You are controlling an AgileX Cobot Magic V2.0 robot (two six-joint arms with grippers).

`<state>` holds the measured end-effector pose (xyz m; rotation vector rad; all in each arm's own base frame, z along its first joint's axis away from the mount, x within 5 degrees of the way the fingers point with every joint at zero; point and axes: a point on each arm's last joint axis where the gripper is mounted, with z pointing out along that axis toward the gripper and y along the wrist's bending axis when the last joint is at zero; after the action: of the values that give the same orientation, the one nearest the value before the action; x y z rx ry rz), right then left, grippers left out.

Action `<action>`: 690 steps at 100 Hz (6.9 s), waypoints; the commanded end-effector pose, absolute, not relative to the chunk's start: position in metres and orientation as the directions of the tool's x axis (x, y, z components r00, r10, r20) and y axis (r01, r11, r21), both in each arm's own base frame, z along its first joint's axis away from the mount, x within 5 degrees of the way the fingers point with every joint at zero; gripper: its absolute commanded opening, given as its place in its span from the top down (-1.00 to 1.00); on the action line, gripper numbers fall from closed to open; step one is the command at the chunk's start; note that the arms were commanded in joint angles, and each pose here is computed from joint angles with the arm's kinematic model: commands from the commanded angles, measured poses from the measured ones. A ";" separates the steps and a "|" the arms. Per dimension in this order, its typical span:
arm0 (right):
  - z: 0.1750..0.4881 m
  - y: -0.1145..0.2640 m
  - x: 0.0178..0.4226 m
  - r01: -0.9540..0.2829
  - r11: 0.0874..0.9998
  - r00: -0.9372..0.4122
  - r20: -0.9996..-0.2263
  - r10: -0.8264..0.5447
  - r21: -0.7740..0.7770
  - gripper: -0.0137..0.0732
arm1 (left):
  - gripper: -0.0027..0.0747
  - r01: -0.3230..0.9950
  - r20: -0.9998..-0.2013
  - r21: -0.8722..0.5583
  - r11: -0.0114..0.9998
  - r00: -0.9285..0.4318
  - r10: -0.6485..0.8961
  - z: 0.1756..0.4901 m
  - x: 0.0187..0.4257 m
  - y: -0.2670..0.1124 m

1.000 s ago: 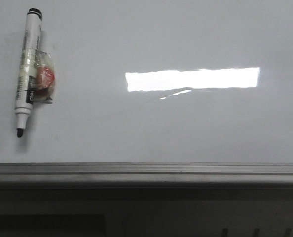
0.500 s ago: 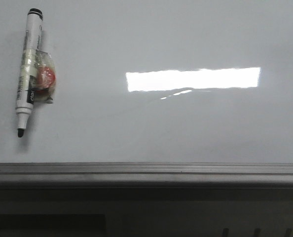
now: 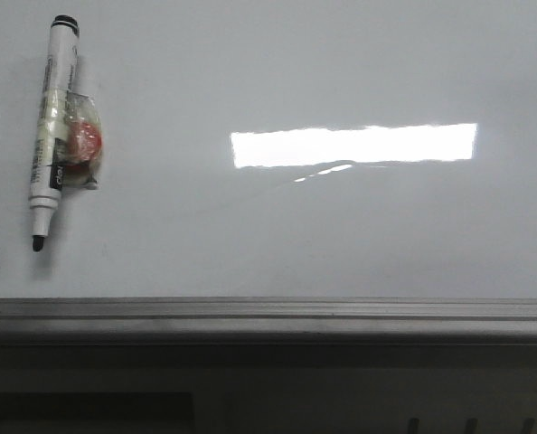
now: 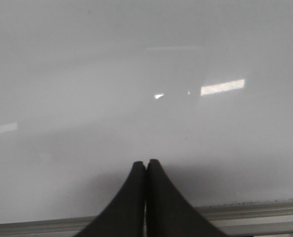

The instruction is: Write number 3 on whiteboard

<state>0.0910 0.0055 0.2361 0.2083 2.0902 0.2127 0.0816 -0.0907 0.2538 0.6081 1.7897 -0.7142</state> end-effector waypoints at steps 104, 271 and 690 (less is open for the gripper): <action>0.253 0.010 0.096 -0.012 0.973 -0.444 -0.874 0.200 0.229 0.83 | 0.98 0.492 -0.875 -0.356 0.794 -0.474 -0.098 0.227 0.135 -0.133; 0.319 0.180 0.124 -0.846 0.532 -0.183 -0.922 -0.341 -0.029 0.24 | 0.98 0.861 -0.887 0.399 0.315 0.276 0.369 0.223 0.117 -0.169; 0.380 0.219 0.143 -0.887 0.462 -0.205 -0.873 -0.443 -0.026 0.68 | 0.98 0.818 -0.944 0.290 0.496 0.157 0.292 0.241 0.121 -0.153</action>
<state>0.1435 0.2223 0.3567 -1.1930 1.9260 0.5910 0.1191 -0.1483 0.2235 1.1338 1.4894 -0.4406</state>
